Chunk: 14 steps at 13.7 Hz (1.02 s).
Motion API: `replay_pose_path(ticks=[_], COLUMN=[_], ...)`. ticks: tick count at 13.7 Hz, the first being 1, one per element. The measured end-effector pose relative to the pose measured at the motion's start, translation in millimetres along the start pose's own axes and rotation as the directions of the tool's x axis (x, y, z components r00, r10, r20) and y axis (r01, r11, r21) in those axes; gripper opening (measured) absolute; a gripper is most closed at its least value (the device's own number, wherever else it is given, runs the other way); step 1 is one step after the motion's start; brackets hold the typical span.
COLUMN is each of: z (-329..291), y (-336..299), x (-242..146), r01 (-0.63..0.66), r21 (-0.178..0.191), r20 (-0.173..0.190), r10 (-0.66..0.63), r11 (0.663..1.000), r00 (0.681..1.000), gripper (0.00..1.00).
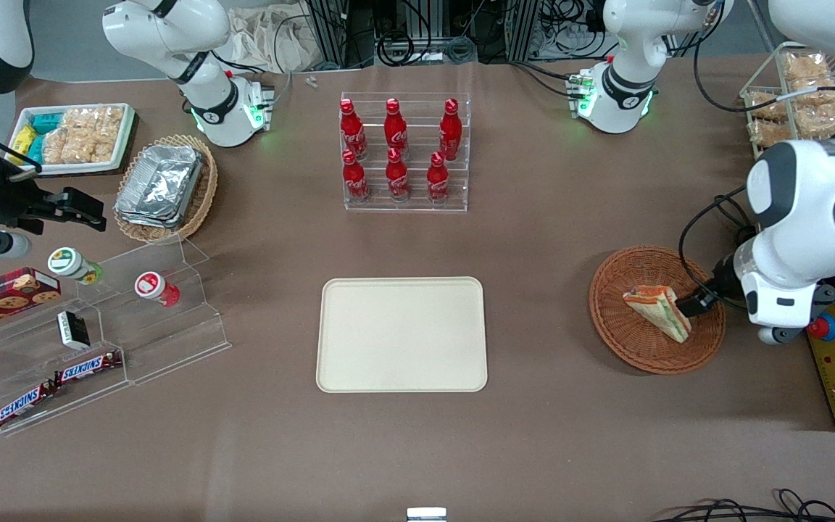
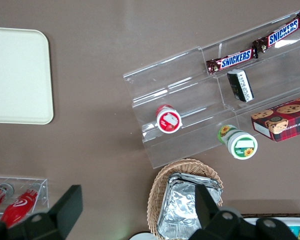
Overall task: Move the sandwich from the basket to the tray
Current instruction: 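Lower the open left gripper over the wrapped sandwich in the wicker basket, then close the left gripper on the sandwich and lift it from the basket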
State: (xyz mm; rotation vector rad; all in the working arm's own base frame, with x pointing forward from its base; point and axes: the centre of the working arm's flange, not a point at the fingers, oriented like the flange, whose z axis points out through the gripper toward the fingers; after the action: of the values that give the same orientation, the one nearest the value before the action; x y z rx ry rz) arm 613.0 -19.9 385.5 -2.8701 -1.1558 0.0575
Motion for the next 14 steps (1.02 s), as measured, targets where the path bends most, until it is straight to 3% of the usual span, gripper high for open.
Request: replay_pose_path(ticks=[5, 10, 14], z=[59.5, 81.2, 97.1], y=[9.7, 10.8, 6.2], x=[4.3, 6.7, 2.8], r01=[0.235, 0.272, 0.271], r21=[0.03, 0.042, 0.075], r20=[0.033, 0.039, 0.042], r10=[-0.236, -0.274, -0.275], r11=[0.972, 0.961, 0.96], r00=[0.971, 0.961, 0.961], gripper=[1.0, 1.0, 1.0])
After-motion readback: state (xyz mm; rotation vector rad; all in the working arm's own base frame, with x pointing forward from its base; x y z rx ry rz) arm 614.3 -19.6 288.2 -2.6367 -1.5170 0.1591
